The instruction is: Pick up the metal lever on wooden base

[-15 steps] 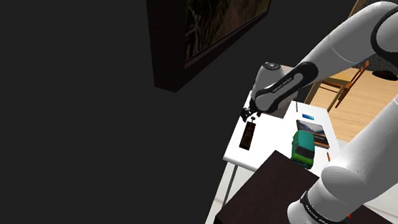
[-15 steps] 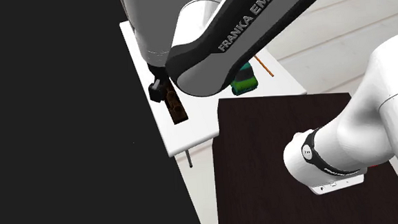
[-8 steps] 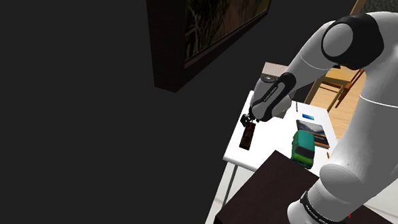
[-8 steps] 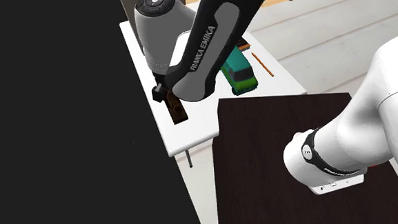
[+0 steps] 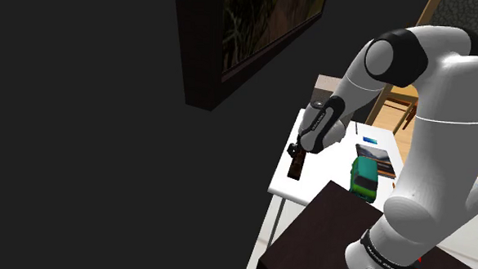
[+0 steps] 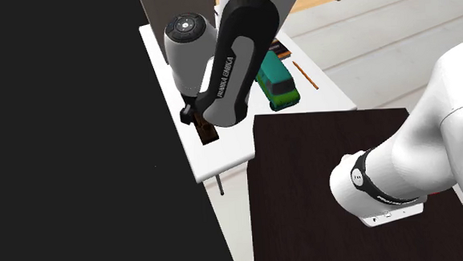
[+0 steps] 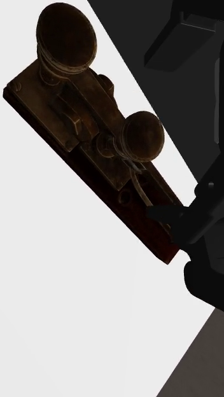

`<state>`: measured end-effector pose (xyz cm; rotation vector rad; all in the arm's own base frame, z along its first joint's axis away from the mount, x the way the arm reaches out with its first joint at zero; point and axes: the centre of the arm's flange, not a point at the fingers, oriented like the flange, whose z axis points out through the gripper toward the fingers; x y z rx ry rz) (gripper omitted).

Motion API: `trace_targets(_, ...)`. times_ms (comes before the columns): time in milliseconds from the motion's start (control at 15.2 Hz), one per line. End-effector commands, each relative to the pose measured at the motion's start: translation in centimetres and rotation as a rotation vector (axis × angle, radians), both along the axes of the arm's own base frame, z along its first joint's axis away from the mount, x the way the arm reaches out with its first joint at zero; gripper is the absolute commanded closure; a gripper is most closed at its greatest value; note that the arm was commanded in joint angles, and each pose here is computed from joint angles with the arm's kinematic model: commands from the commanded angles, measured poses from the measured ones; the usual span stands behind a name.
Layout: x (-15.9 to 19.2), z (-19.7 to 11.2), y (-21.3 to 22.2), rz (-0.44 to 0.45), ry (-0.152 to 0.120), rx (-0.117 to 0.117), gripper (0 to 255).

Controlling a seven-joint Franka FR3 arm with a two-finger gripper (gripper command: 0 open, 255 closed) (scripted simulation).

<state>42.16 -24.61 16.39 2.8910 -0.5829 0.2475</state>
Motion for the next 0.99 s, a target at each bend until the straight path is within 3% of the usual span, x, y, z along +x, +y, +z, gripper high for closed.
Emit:
trace_targets(0, 0.0, -0.5, 0.0, 0.000, 0.000, 0.000, 0)
trace_targets(66, 0.0, -0.5, 0.1, 0.000, 0.000, 0.000, 255)
trace_targets(660, 0.0, -0.5, 0.0, 0.000, 0.000, 0.000, 255)
trace_targets(924, 0.0, 1.6, 0.0, 0.000, 0.000, 0.000, 255)
